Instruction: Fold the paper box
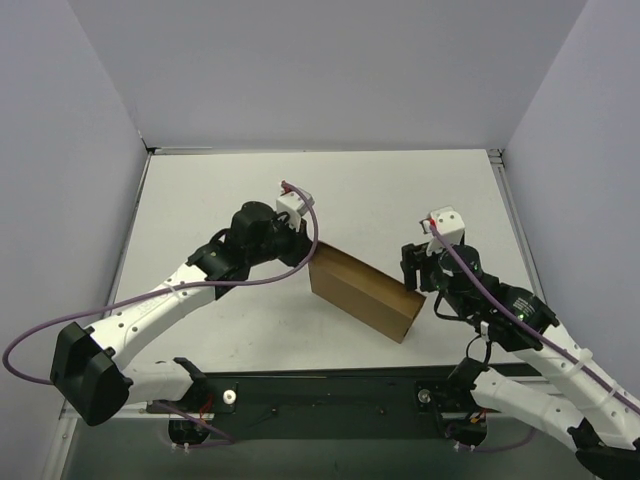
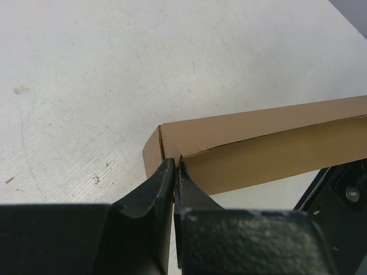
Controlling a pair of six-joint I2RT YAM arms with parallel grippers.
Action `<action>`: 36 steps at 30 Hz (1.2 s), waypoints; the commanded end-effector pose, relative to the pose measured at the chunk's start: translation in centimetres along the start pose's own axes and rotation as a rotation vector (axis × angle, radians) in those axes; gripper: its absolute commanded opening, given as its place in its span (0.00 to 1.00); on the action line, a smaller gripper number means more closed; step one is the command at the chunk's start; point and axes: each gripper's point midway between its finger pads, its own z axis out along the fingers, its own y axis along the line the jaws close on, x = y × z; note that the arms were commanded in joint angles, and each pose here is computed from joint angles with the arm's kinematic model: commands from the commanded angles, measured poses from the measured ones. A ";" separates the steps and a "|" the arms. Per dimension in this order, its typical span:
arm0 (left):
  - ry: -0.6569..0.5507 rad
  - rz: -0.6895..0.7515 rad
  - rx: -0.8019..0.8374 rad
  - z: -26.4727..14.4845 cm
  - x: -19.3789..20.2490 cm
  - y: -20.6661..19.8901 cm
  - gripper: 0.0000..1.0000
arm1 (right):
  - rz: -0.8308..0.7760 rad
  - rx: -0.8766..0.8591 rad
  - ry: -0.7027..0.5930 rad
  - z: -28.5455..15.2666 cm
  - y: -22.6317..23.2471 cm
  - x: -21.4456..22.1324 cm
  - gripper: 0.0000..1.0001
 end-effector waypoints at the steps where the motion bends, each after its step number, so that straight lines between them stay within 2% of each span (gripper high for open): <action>1: -0.050 0.075 -0.004 -0.3 -1.9 -0.8 0.09 | -0.136 -0.066 -0.046 -0.4 2.3 -2.5 0.61; 6: -0.043 0.113 -0.050 -0.4 -1.6 -0.4 0.06 | -0.294 -0.100 -0.018 0.1 5.4 -2.8 0.60; 14: -0.037 0.138 -0.067 -0.3 -0.8 -0.6 0.04 | -0.501 0.003 0.029 1.5 6.8 -2.0 0.55; 15: -0.038 0.138 -0.065 -0.3 -0.8 -0.7 0.04 | -0.515 0.011 0.031 1.6 6.9 -1.9 0.52; 16: -0.043 0.139 -0.066 -0.2 -0.8 -0.7 0.02 | -0.522 0.019 0.031 1.6 6.9 -1.9 0.43; 22: -0.036 0.149 -0.065 0.1 -0.2 -0.8 0.00 | -0.650 0.070 0.040 1.9 7.6 -1.1 0.25; 31: -0.057 0.152 -0.095 0.2 1.6 -0.3 0.00 | -0.706 0.049 0.050 1.8 8.8 0.5 0.06; 36: -0.106 0.162 -0.086 0.5 2.4 -0.5 0.00 | -0.742 0.044 0.065 1.7 9.0 1.7 0.01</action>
